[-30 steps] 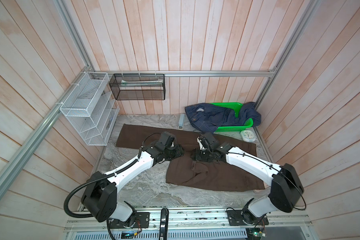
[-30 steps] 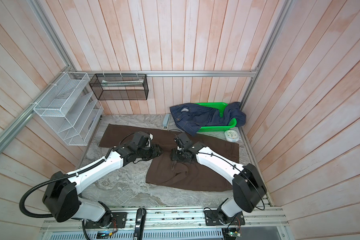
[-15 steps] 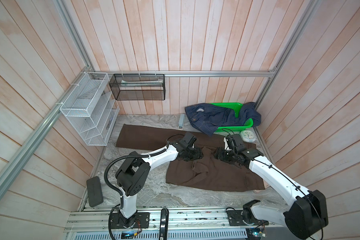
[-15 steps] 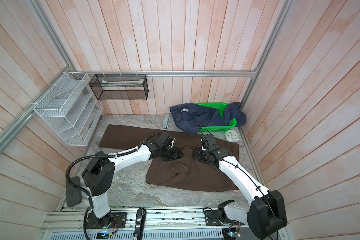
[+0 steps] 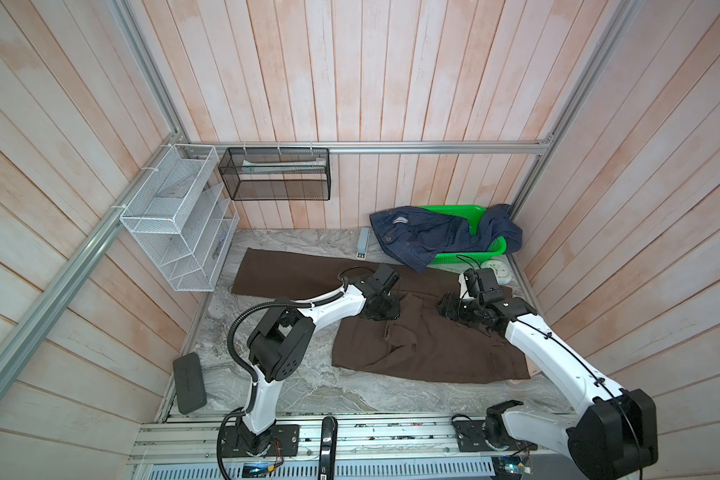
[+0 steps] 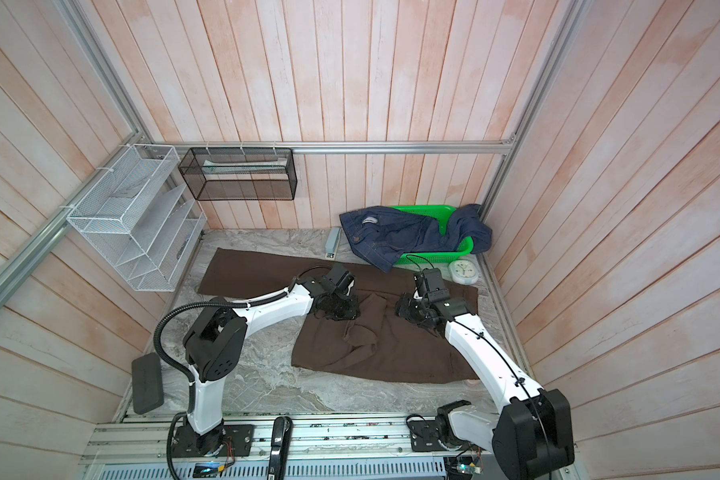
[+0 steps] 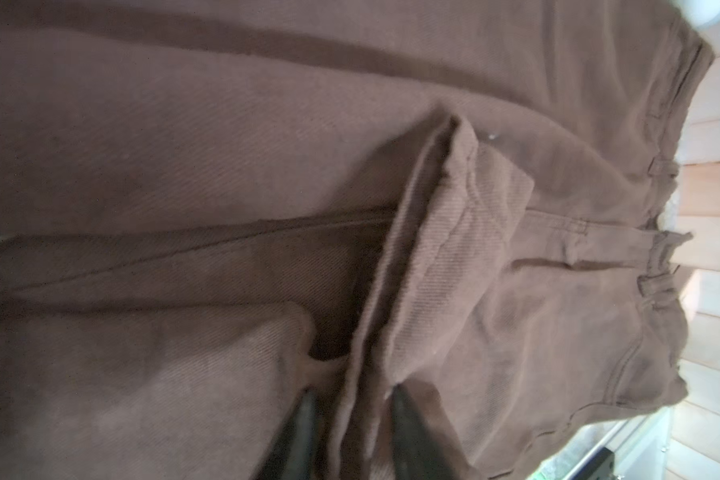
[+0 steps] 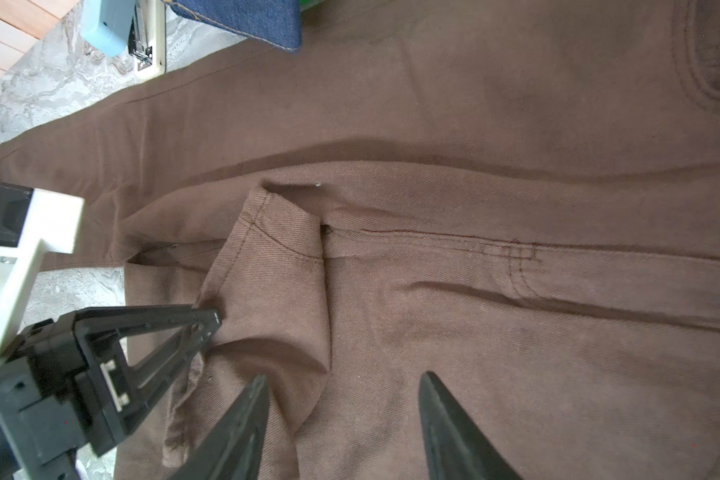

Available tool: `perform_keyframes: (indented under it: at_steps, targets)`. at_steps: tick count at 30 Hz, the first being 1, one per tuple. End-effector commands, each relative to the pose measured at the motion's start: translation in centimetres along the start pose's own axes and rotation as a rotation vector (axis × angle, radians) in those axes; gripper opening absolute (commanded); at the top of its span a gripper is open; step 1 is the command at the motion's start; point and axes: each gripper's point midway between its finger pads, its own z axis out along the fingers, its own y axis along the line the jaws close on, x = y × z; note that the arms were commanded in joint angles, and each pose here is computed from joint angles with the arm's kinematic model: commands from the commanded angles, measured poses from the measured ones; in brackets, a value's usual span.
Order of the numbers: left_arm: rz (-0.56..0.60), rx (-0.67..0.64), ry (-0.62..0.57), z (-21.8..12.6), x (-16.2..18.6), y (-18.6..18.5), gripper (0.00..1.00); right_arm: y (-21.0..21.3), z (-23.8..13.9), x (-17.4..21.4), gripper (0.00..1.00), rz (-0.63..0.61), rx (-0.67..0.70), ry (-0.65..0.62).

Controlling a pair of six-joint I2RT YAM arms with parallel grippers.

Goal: Fold and stack the trousers

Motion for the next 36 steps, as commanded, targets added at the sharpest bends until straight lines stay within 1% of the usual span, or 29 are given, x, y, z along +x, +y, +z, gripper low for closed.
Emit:
perform_keyframes:
  at_steps: [1,2,3,5,8,12,15,19,22,24,26,30,32,36]
  targets:
    - [0.019,-0.001,-0.065,-1.9,-0.8,-0.5,0.11,-0.2,0.2,0.4,0.59,-0.011,-0.004,0.014]
    - [0.018,-0.012,-0.075,-2.2,-0.9,-0.3,0.04,-0.2,0.2,0.3,0.59,-0.01,-0.004,0.012]
    - [0.017,-0.028,-0.091,-2.8,-1.0,0.0,0.0,-0.3,0.3,0.3,0.59,-0.009,-0.002,0.012]
    - [0.012,-0.058,-0.14,-4.6,-1.3,0.6,0.0,-0.5,0.2,0.0,0.59,-0.004,0.004,0.006]
    - [-0.018,-0.127,-0.253,-9.3,-1.8,2.5,0.0,-1.3,0.1,-0.3,0.59,0.016,0.019,-0.005]
    - [-0.107,-0.297,-0.382,-17.0,-1.0,8.6,0.0,-2.8,0.4,-0.7,0.59,0.055,0.05,-0.016]
    - [-0.182,-0.419,-0.435,-22.3,0.9,14.0,0.0,-3.7,0.8,-0.5,0.6,0.077,0.072,-0.009]
    - [-0.269,-0.585,-0.478,-27.4,3.8,21.6,0.0,-4.8,1.2,-0.3,0.62,0.106,0.099,-0.005]
    - [-0.297,-0.672,-0.5,-29.4,4.7,25.6,0.0,-5.7,1.6,-0.1,0.62,0.127,0.117,0.005]
    - [-0.314,-0.713,-0.52,-30.0,4.5,27.3,0.0,-6.2,2.0,0.3,0.62,0.149,0.126,0.026]
    - [-0.325,-0.752,-0.529,-30.1,4.1,28.7,0.0,-6.7,2.4,0.8,0.63,0.163,0.136,0.051]
    - [-0.36,-0.839,-0.496,-29.7,3.7,31.2,0.0,-7.5,3.4,2.6,0.63,0.171,0.159,0.132]
    - [-0.382,-0.904,-0.48,-30.2,3.9,32.4,0.0,-8.2,3.6,3.4,0.63,0.188,0.185,0.16]
    - [-0.415,-1.02,-0.496,-32.2,4.3,34.4,0.0,-9.3,4.1,4.9,0.63,0.198,0.225,0.197]
